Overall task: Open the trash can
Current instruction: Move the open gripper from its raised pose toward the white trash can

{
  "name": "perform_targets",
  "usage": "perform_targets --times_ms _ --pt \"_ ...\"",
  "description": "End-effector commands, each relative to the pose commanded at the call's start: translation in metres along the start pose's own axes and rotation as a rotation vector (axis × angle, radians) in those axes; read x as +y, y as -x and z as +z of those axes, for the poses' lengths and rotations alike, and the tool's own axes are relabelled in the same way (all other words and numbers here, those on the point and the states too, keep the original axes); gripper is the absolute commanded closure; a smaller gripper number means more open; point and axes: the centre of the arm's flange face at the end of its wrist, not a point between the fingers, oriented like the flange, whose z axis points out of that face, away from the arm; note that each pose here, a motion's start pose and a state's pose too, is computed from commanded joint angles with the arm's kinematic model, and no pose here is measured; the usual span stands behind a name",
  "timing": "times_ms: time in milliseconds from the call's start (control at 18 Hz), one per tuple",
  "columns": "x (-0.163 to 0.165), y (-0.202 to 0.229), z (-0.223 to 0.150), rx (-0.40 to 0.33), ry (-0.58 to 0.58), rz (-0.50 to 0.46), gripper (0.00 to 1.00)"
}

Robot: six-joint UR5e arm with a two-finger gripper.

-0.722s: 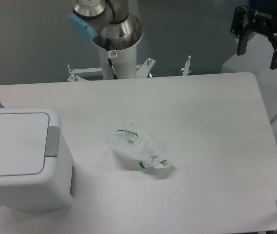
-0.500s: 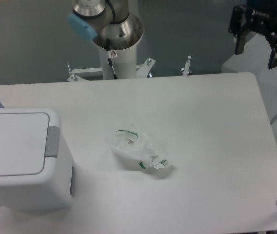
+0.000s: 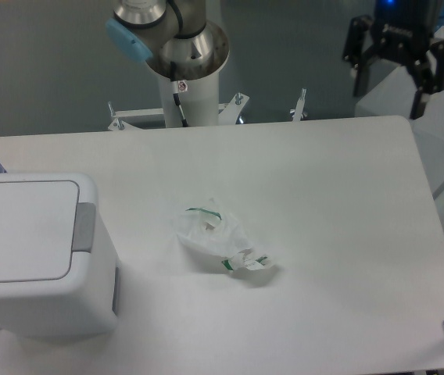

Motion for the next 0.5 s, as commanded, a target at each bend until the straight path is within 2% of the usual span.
perform_targets --times_ms 111,222,500 --pt "-0.029 -0.006 0.013 -0.031 -0.031 -0.103 0.00" --pt "-0.055 -0.018 0.022 -0.029 -0.047 -0.171 0.00" --pt "-0.101 -0.057 0.052 0.061 -0.059 -0.413 0.00"
